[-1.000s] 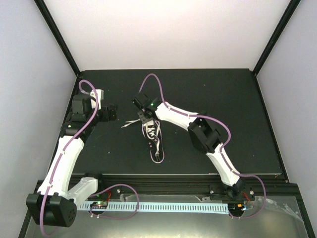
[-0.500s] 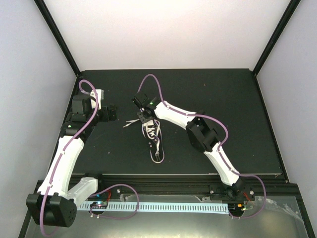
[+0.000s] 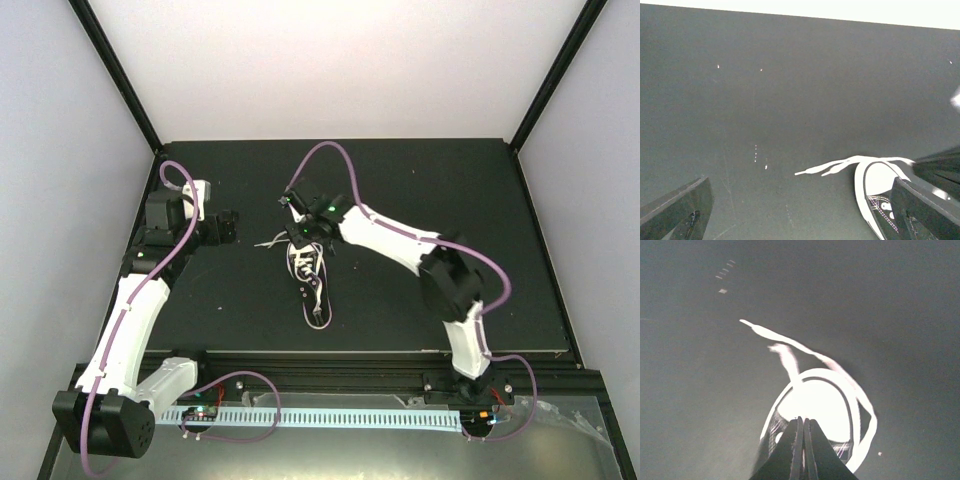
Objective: Tie the shoes
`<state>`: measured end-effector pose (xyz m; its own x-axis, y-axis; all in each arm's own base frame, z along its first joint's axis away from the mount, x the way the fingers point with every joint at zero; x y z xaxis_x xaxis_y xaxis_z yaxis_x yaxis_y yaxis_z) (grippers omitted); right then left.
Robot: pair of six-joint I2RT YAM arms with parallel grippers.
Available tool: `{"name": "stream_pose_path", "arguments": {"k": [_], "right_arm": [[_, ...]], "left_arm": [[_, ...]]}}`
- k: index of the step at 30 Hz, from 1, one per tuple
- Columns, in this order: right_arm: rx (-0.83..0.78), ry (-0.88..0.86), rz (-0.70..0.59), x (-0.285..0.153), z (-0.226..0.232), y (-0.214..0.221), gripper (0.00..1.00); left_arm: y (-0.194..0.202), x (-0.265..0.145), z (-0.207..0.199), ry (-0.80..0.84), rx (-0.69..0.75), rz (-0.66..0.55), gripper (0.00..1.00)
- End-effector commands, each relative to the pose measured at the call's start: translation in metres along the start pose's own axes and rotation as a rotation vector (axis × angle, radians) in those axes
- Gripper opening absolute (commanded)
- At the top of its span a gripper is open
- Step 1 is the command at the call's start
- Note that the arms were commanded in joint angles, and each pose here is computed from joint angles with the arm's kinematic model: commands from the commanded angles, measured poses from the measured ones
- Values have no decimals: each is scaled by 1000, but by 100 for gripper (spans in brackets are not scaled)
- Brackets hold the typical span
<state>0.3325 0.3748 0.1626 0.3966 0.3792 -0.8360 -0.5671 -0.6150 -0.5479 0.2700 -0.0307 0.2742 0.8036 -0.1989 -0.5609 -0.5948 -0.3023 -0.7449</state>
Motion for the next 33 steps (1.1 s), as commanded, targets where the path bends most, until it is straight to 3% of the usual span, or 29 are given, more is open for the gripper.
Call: {"name": "stream_pose_path", "arguments": {"k": [1, 6, 13, 14, 16, 19, 23, 26, 33], "right_arm": [[36, -158, -132, -47, 14, 4, 2], [71, -355, -169, -62, 49, 45, 2], [-77, -427, -78, -48, 134, 87, 4], [-97, -432, -68, -47, 143, 89, 7], [-122, -396, -56, -45, 149, 93, 24], [-97, -283, -77, -53, 133, 90, 51], [-24, -184, -144, -78, 92, 77, 73], [64, -157, -170, -83, 59, 75, 78], [363, -203, -155, -50, -13, 93, 76]], "left_arm": [[-5, -1, -2, 17, 13, -18, 99], [-4, 1, -1, 12, 12, -12, 99], [-2, 6, 2, -10, 13, 3, 99], [-2, 7, 3, -13, 13, 4, 99], [-1, 8, 3, -16, 13, 7, 99], [-1, 9, 4, -20, 13, 15, 99], [-1, 9, 4, -24, 14, 14, 99], [-1, 9, 4, -22, 15, 13, 99], [0, 8, 3, -10, 15, 14, 99]]}}
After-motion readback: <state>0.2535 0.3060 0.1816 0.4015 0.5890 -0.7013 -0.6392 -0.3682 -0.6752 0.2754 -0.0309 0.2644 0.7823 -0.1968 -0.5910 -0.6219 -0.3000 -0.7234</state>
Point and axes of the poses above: each gripper's point midway between its finger pads, its own x axis out along the fingers, its own z axis along the line the jaws close on, y = z × x, the point moved 6 cm from there along -x, back along the fingers, and after that the axes turned 12 degrees about -x, right-handed, at the moved point
